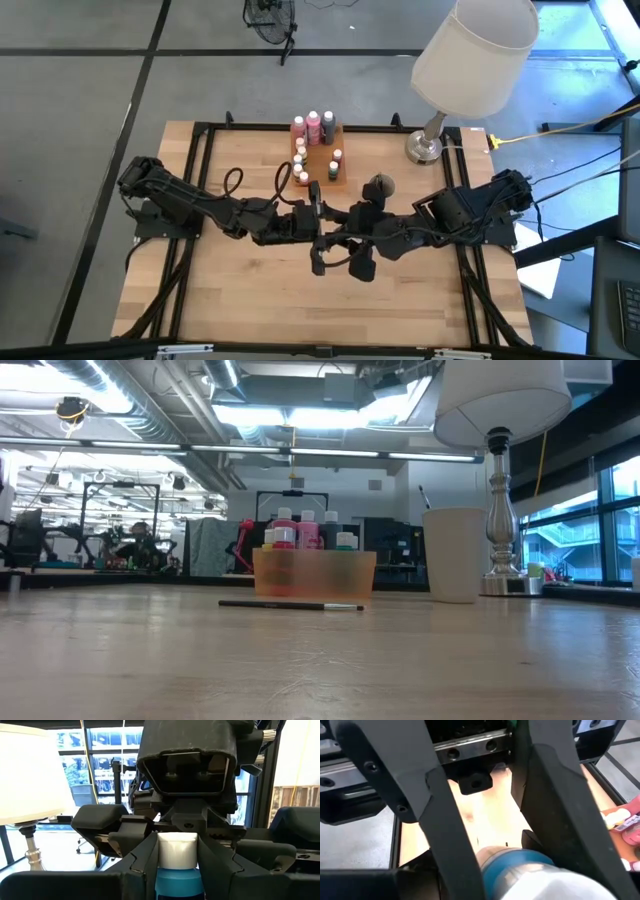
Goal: Pick & Place Paint Supplies
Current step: Put the blue paint bottle into the orange bin
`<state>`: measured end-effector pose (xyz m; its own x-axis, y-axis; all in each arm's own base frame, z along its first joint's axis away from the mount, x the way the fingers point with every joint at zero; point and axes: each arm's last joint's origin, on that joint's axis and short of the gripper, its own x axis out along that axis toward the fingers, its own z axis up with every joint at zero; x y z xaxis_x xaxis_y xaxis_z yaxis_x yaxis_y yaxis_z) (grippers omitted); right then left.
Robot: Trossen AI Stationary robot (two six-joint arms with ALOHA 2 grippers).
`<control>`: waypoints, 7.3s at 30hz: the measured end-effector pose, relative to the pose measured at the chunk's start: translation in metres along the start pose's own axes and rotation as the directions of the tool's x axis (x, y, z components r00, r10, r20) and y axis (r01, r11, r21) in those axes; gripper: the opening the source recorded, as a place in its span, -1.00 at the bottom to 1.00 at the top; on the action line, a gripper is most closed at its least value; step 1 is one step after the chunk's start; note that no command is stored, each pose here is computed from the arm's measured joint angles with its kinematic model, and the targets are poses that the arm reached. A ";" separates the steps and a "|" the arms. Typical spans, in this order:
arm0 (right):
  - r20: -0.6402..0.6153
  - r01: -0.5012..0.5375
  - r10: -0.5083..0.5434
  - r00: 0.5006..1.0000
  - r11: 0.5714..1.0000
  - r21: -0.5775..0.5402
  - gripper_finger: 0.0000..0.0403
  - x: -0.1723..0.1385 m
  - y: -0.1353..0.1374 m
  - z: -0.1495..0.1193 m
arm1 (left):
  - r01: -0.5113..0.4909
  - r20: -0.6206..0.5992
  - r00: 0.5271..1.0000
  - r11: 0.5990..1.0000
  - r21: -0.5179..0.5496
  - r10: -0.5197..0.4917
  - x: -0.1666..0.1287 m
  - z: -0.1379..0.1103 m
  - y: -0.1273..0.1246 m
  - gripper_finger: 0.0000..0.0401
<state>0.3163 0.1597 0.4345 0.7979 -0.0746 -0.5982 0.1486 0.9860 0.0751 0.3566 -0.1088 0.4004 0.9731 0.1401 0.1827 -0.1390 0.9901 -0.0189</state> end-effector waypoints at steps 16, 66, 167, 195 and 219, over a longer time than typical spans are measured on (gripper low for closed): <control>-0.050 0.007 -0.005 0.999 0.999 0.040 0.24 -0.004 -0.002 -0.005 | -0.006 -0.005 1.000 1.000 -0.001 0.006 0.000 0.000 0.001 -0.46; 0.398 -0.464 0.628 0.669 0.771 -0.437 0.51 -0.215 -0.061 0.041 | -0.539 0.217 0.802 0.831 -0.138 0.556 -0.037 -0.032 0.066 -0.46; -0.034 -0.591 0.722 0.691 0.537 -0.602 0.51 -0.246 -0.109 -0.016 | -0.922 0.053 0.347 0.330 0.203 0.936 0.052 -0.265 0.118 -0.46; -0.059 -0.571 0.691 0.720 0.543 -0.616 0.51 -0.244 -0.110 -0.019 | -0.893 0.052 0.426 0.410 0.188 0.903 0.035 -0.291 0.126 -0.46; -0.093 -0.573 0.673 0.734 0.539 -0.617 0.51 -0.233 -0.101 -0.016 | -0.843 0.056 0.523 0.506 0.180 0.851 0.033 -0.306 0.124 -0.46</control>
<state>0.1062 0.0801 0.5533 0.6308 0.6229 -0.4626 -0.7377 0.6663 -0.1089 0.4275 0.0207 0.1029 0.3800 0.9152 0.1344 -0.9242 0.3818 0.0136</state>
